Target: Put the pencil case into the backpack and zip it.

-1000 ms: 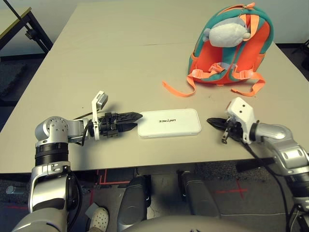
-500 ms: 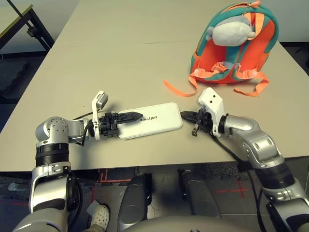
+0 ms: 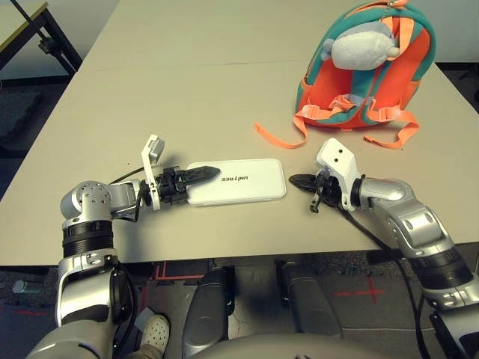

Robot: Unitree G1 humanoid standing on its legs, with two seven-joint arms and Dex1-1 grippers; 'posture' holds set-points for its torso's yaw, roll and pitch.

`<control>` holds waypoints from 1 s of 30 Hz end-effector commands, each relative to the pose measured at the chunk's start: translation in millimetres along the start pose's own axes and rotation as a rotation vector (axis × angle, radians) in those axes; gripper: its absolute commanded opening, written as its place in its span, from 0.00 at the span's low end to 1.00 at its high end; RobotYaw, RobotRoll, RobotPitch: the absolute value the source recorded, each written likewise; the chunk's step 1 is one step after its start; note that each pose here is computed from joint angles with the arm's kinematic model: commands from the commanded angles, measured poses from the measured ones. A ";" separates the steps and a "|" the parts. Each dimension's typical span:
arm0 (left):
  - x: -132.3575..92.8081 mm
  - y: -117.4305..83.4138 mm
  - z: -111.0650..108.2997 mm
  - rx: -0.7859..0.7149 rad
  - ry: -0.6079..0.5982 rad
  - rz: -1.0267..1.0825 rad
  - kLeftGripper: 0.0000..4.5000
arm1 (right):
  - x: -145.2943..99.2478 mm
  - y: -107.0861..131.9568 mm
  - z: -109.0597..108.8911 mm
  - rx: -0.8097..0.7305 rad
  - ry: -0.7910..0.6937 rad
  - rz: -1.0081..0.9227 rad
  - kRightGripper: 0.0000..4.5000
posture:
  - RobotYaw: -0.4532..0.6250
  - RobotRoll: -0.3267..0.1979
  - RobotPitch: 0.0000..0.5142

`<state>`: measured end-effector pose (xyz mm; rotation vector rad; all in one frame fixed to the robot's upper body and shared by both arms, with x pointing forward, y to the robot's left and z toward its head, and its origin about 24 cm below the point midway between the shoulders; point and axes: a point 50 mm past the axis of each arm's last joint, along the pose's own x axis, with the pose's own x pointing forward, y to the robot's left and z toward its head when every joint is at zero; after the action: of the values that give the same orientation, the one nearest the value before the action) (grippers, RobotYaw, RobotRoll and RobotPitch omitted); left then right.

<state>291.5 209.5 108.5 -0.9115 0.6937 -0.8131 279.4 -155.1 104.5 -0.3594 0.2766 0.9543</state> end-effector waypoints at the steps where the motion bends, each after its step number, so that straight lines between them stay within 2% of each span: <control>1: 1.1 -5.9 3.2 0.018 -0.008 0.007 0.35 | -6.6 -5.3 -9.3 0.007 0.024 -0.032 0.00 | 0.28 0.62 0.35; 2: 1.7 -7.7 3.9 0.023 -0.011 0.003 0.29 | -8.0 -7.0 -10.4 0.005 0.028 -0.043 0.00 | 0.28 0.62 0.35; 7: 4.4 -15.3 7.1 0.033 -0.018 -0.017 0.28 | -14.1 -14.8 -14.2 -0.001 0.042 -0.079 0.00 | 0.28 0.62 0.35; 9: 5.4 -16.4 7.0 0.036 -0.016 -0.017 0.28 | -15.4 -16.6 -15.0 -0.003 0.044 -0.085 0.09 | 0.28 0.62 0.35; 11: 6.2 -17.3 8.1 0.045 -0.030 -0.014 0.28 | -16.5 -18.2 -15.6 -0.006 0.046 -0.092 0.21 | 0.28 0.62 0.35; 15: 6.2 -24.5 15.6 0.073 -0.086 -0.041 0.28 | -18.8 -22.6 -16.4 -0.007 0.046 -0.127 0.55 | 0.28 0.62 0.35; 20: 1.6 -39.9 42.4 0.136 -0.273 -0.087 0.28 | -31.7 -39.4 -19.2 0.059 0.035 -0.255 0.98 | 0.28 0.62 0.35; 24: -4.2 -51.0 56.8 0.162 -0.360 -0.122 0.28 | -50.4 -51.4 -20.7 0.177 0.011 -0.329 1.00 | 0.28 0.62 0.36; 30: -7.5 -55.2 64.2 0.178 -0.411 -0.121 0.28 | -82.1 -63.9 -12.5 0.330 -0.063 -0.386 1.00 | 0.28 0.62 0.36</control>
<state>321.9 216.8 177.5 -0.9134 0.2633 -0.7386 289.9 -247.6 127.3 -0.1125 0.3021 0.5410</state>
